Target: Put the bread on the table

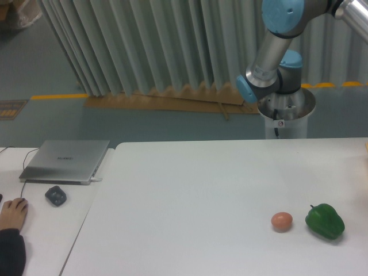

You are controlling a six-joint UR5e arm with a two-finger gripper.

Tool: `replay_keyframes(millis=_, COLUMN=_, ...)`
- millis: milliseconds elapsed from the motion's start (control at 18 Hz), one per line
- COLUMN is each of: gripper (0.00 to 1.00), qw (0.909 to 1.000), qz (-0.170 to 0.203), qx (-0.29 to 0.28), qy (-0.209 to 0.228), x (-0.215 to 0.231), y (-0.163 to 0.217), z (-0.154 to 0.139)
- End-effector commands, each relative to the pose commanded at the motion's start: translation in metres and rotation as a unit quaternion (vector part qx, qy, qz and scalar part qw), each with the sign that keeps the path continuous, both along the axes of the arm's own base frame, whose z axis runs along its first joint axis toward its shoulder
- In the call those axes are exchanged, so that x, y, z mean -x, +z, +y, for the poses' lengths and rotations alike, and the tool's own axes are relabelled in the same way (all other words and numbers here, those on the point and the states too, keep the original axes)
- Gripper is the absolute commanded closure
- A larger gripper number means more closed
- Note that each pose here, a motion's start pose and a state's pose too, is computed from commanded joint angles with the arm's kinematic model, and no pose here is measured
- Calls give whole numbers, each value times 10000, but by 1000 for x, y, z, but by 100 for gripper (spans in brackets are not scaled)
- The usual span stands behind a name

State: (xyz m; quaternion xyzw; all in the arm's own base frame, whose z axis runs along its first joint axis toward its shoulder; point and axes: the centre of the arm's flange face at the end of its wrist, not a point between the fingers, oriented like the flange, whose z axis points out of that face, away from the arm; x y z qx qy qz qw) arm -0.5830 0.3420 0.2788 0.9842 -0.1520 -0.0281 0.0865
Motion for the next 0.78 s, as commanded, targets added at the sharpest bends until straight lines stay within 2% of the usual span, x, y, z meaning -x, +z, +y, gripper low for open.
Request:
replay_keyframes(millis=111, gripper=2, qw=10000, qz=-23, qx=15, qy=59, x=-2, y=-7, z=5)
replay_keyframes(millis=222, gripper=16, qw=9999, qz=-41, qx=21, qy=157, x=-3, y=-10, z=6)
replay_keyframes(millis=389, gripper=51, qw=9999, qz=-34, qx=18, qy=142, x=-5, y=-9, z=8)
replay_keyframes(millis=444, gripper=58, qw=9999, qz=-34, qx=18, qy=142, x=-5, y=-9, z=8)
replay_keyframes(millis=667, gripper=69, qw=9999, qz=-86, qx=40, qy=127, x=-8, y=-5, z=7)
replay_keyframes(millis=778, gripper=69, qw=9999, qz=-103, qx=38, qy=127, x=-9, y=-3, z=6)
